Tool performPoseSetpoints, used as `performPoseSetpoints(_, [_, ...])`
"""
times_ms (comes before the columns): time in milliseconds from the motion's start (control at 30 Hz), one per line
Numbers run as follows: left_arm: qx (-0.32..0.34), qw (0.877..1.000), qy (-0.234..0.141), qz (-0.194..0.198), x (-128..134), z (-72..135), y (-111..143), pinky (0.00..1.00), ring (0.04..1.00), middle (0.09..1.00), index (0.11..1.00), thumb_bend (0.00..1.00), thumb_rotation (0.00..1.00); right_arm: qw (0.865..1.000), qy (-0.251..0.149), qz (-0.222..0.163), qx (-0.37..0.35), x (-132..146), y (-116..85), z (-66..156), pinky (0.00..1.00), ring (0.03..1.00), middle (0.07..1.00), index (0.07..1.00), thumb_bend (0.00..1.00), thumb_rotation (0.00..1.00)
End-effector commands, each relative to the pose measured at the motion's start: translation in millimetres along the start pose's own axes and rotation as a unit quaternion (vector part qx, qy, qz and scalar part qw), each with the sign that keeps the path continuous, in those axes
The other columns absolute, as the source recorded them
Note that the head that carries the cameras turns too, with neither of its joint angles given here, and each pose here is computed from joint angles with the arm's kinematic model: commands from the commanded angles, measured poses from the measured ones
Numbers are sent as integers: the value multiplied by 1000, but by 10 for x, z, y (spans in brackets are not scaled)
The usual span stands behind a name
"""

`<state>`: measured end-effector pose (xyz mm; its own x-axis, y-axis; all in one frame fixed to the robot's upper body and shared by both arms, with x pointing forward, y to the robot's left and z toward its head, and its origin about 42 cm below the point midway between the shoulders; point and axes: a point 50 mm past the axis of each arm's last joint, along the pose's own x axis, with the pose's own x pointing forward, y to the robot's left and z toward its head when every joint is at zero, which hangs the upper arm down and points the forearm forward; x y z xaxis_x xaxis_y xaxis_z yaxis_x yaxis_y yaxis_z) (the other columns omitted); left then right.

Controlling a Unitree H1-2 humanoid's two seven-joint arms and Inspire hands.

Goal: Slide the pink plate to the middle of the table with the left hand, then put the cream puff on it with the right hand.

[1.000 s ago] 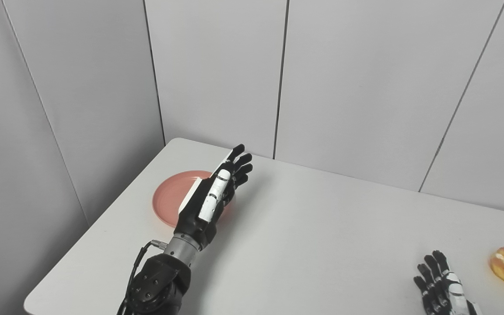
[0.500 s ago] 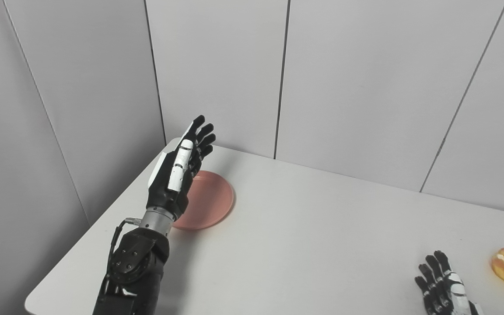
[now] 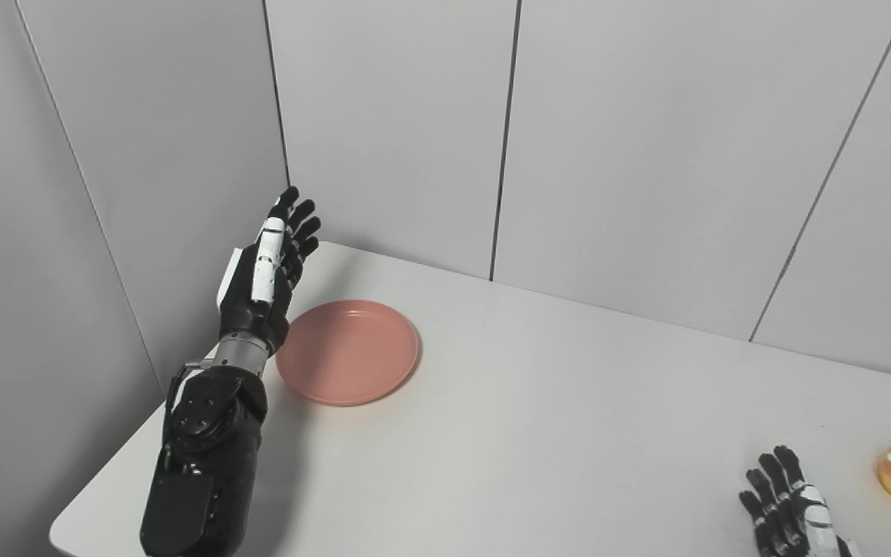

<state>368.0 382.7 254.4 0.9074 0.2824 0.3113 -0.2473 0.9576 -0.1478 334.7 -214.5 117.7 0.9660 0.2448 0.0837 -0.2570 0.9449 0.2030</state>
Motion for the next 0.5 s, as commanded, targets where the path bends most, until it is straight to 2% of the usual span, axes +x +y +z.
performPoseSetpoints(0, [8,999,-53,5,168,265,91,953,940,950,950,435,1000,999,40,-12,14,-130,-55,-194,1000,1000,1000,1000,155,1000])
performPoseSetpoints(467, [-9,999,-24,48,243,213,437,981,964,973,969,408,1000,999,37,-10,14,-141,-59,-182,1000,1000,1000,1000,147,1000])
